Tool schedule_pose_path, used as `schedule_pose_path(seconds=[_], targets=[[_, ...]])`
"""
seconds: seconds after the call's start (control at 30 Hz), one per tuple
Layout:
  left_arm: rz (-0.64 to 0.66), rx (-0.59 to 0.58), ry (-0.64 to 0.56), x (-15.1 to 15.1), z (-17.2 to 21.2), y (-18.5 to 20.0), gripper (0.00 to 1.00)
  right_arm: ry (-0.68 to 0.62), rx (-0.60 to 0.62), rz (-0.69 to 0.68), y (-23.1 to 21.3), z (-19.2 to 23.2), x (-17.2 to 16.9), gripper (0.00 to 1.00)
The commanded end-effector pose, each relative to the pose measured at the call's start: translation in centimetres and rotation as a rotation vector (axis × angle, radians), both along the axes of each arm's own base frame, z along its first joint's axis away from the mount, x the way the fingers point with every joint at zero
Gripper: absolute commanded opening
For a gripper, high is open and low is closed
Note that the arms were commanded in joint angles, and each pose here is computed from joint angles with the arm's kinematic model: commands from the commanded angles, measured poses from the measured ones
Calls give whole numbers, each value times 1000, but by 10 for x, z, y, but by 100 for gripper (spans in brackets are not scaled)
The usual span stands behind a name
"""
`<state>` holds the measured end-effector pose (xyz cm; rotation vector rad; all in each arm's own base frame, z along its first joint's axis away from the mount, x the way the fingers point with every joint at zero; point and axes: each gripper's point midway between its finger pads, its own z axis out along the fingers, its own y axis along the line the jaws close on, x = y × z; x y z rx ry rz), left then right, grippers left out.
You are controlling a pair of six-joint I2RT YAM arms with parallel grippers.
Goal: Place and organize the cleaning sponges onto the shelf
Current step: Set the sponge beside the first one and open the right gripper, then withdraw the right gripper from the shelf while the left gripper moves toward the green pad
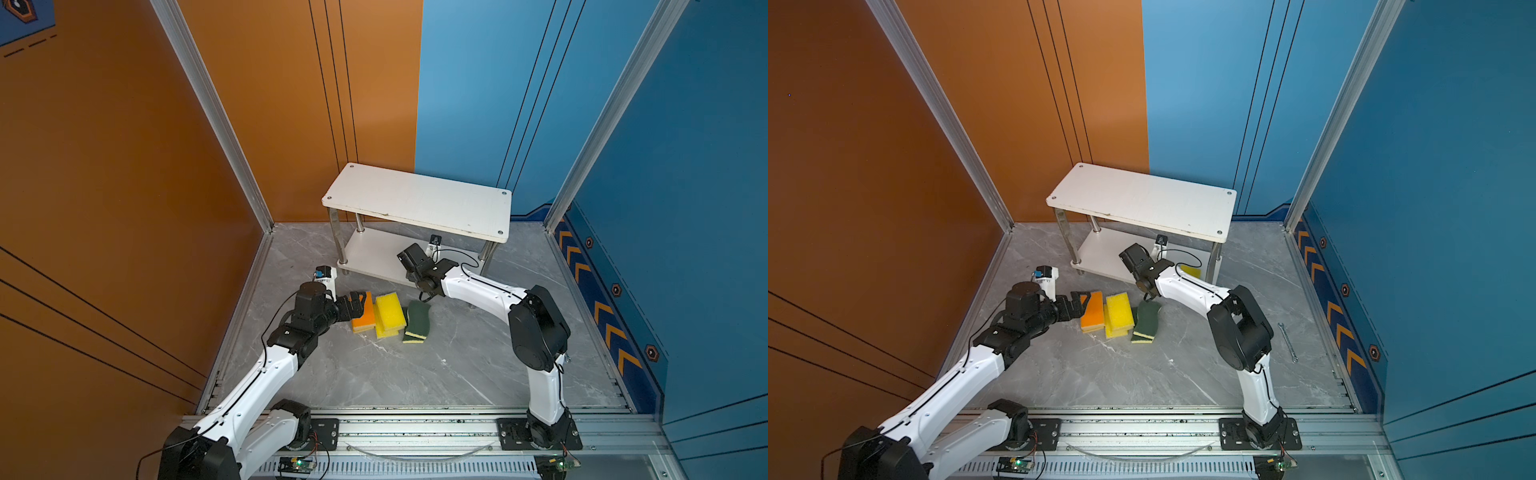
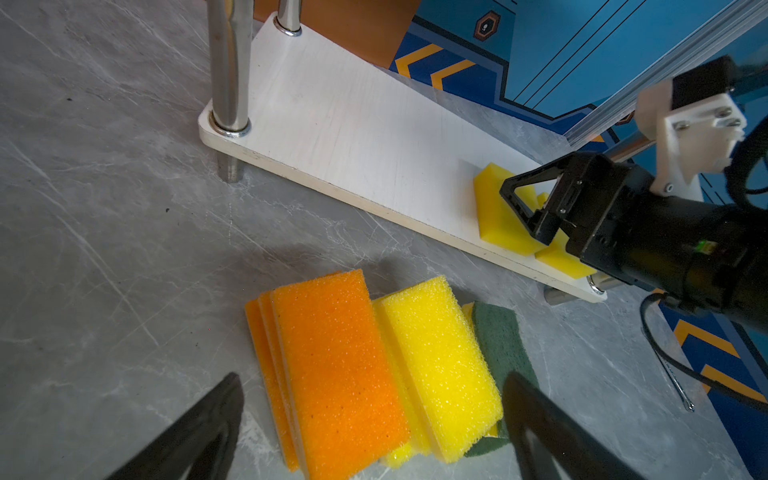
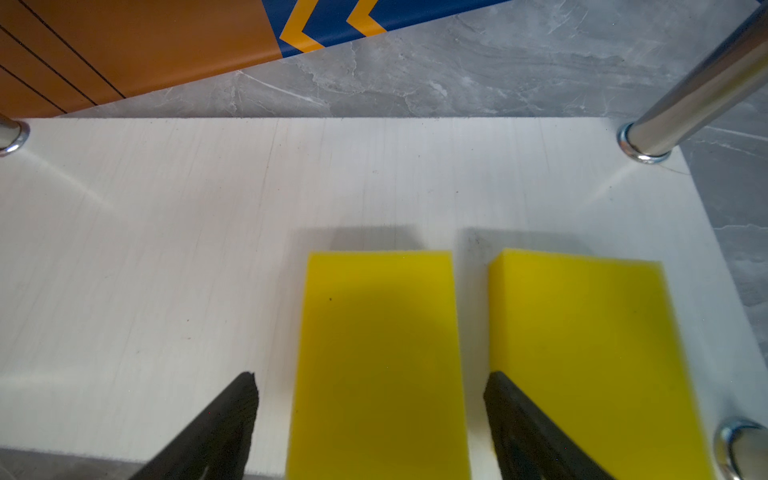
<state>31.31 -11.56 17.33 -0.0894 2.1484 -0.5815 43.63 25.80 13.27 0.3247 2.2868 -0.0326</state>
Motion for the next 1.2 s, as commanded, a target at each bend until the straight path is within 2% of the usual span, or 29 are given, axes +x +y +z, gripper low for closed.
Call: schedule_pose_path(seconds=[0.0, 0.17, 0.33, 0.67, 0.83, 0.93, 1.17], targets=[[-3, -7, -6, -1, 0, 1, 98, -34, -19, 12, -6, 23, -9, 86], [-4, -13, -11, 0, 1, 0, 98, -44, -19, 45, -8, 35, -20, 87], [-5, -16, -17, 0, 4, 0, 97, -38, -13, 141, 1, 44, -32, 89], [-17, -28, -14, -4, 5, -7, 97, 63, -51, 475, 23, 37, -66, 93], [-25, -28, -22, -8, 9, -14, 98, 88, -30, 569, 20, 39, -88, 94], [-48, -23, -28, -12, 11, -22, 98, 90, -12, 620, 16, 43, -102, 95], [-190, -2, -58, -28, 18, -60, 98, 94, 63, 720, -7, 46, -136, 97]])
